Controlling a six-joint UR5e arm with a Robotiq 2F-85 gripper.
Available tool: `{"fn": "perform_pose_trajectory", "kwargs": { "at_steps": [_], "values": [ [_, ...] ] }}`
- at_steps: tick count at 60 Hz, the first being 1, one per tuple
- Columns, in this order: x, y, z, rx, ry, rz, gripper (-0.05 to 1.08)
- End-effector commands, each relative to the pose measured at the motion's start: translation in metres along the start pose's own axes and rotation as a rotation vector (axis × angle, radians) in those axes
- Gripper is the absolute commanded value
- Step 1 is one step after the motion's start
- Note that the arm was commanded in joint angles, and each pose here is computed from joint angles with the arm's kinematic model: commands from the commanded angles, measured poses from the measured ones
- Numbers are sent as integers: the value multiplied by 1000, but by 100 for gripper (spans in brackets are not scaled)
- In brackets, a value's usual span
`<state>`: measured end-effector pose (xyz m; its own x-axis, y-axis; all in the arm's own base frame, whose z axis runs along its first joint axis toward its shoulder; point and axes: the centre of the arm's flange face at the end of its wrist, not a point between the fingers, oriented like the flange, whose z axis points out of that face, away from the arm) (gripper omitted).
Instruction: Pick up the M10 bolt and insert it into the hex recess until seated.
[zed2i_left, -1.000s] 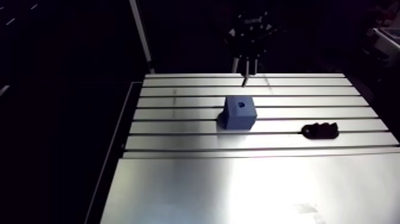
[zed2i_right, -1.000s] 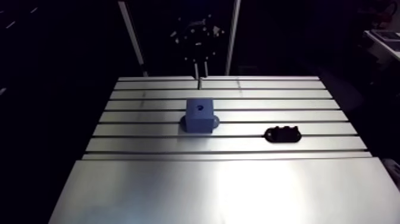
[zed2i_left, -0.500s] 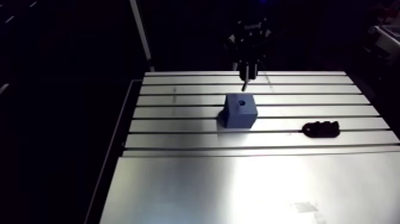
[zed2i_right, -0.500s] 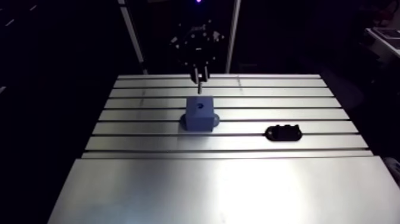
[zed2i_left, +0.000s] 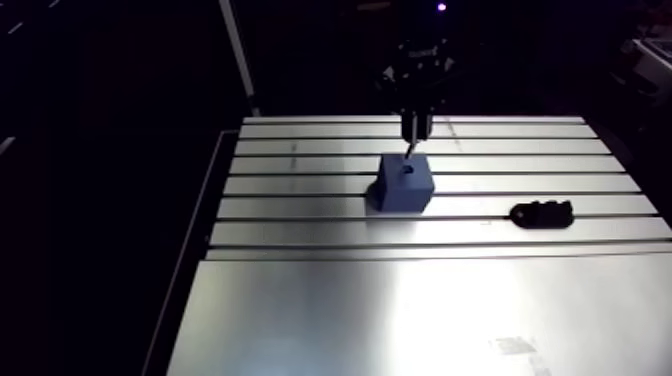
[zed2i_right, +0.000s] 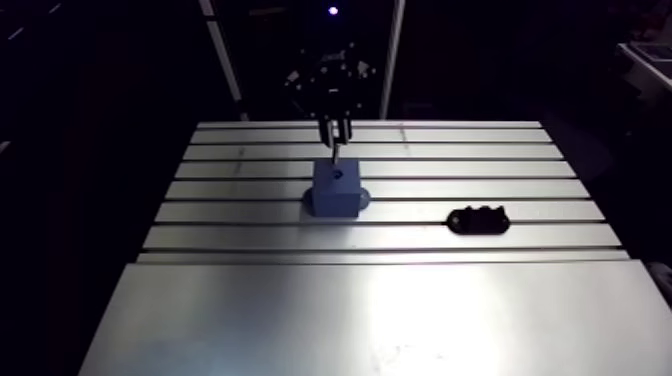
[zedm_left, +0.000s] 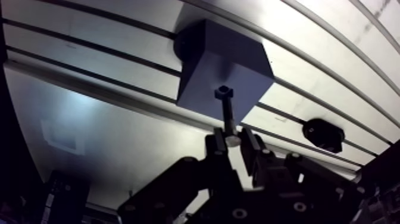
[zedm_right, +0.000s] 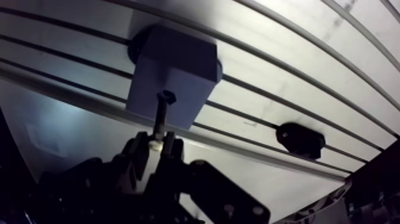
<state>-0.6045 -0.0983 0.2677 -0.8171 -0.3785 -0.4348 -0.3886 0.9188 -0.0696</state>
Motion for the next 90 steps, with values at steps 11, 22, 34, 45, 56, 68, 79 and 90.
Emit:
{"fn": "perform_pose_trajectory", "kwargs": {
  "at_steps": [11, 22, 34, 45, 56, 68, 79, 90],
  "values": [
    [2, 0, 6, 4, -9, -1, 99],
    [3, 0, 8, 6, -13, -2, 99],
    [3, 0, 8, 6, -13, -3, 99],
    [3, 0, 11, 8, -19, -4, 99],
    [2, 1, 11, 9, -17, -3, 99],
    [2, 0, 13, 11, -23, -5, 99],
    [1, -1, 16, 13, -27, -5, 99],
    [1, -1, 16, 13, -27, -5, 99]
  ]
}}
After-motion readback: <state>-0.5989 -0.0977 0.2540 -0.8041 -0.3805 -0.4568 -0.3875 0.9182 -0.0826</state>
